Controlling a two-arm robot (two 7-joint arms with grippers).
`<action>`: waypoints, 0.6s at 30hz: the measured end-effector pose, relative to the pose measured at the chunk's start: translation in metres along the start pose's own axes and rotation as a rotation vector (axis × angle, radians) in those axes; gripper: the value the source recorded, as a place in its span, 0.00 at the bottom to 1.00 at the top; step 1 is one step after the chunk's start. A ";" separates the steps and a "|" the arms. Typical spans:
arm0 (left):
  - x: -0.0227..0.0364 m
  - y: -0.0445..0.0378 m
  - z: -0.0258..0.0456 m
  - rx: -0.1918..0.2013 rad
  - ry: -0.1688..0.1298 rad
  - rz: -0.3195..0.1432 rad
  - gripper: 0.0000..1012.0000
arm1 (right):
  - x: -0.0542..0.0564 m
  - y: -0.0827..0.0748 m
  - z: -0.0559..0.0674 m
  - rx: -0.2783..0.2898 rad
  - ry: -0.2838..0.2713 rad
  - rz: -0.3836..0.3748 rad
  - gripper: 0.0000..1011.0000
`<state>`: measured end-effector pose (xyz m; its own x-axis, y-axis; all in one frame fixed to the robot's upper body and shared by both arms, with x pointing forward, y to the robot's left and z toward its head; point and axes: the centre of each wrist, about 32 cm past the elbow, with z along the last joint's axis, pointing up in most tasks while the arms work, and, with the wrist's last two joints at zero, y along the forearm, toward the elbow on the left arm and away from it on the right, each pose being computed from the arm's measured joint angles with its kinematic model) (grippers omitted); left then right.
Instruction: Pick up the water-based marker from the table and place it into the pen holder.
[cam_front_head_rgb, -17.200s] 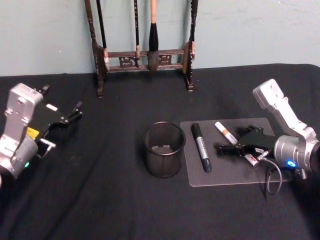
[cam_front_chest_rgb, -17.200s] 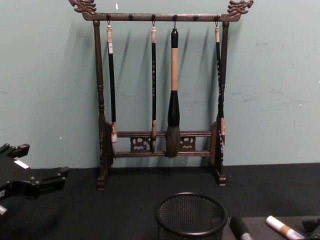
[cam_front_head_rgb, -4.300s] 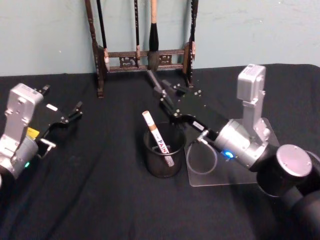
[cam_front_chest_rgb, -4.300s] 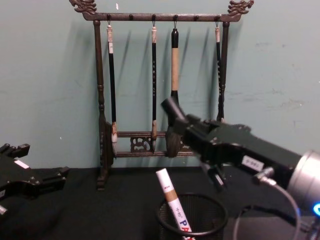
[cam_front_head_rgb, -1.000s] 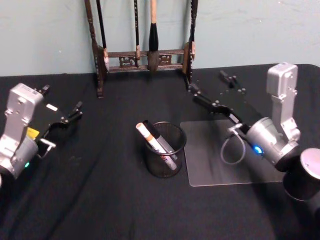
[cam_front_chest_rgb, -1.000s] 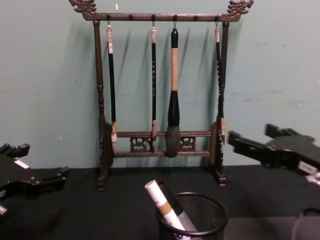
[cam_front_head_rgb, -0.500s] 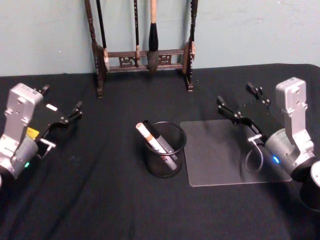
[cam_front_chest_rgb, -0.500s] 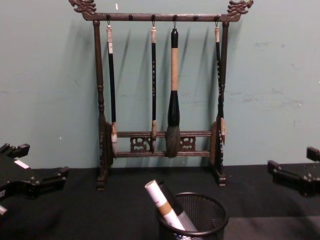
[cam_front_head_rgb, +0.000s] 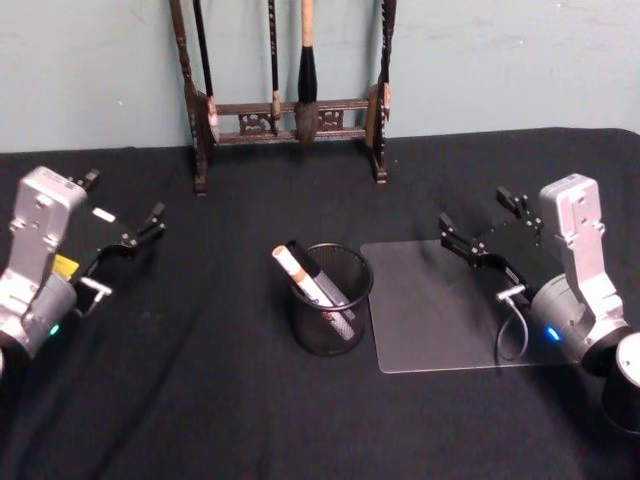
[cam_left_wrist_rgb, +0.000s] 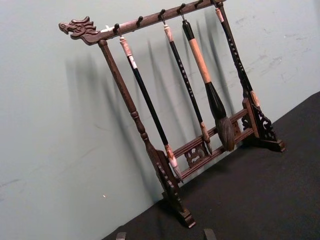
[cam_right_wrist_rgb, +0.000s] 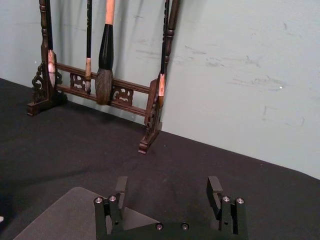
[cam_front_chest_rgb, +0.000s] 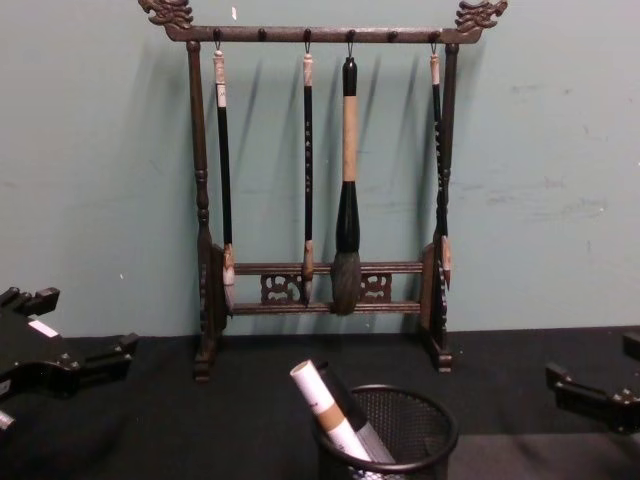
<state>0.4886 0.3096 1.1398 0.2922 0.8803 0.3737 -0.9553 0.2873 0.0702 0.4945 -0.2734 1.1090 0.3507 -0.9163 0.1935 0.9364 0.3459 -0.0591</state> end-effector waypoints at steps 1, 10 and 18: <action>0.0000 0.0000 0.0000 0.000 0.000 0.000 0.99 | 0.000 0.000 0.000 0.000 0.000 0.000 0.99; 0.0000 0.0000 -0.0001 0.000 0.000 0.000 0.99 | 0.000 0.000 0.001 0.003 0.000 0.001 0.99; 0.0000 0.0000 0.0000 0.000 0.000 0.000 0.99 | 0.000 0.000 0.001 0.006 0.001 0.002 0.99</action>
<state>0.4886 0.3097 1.1398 0.2923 0.8803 0.3737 -0.9552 0.2873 0.0703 0.4948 -0.2734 1.1102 0.3522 -0.9160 0.1919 0.9358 0.3485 -0.0540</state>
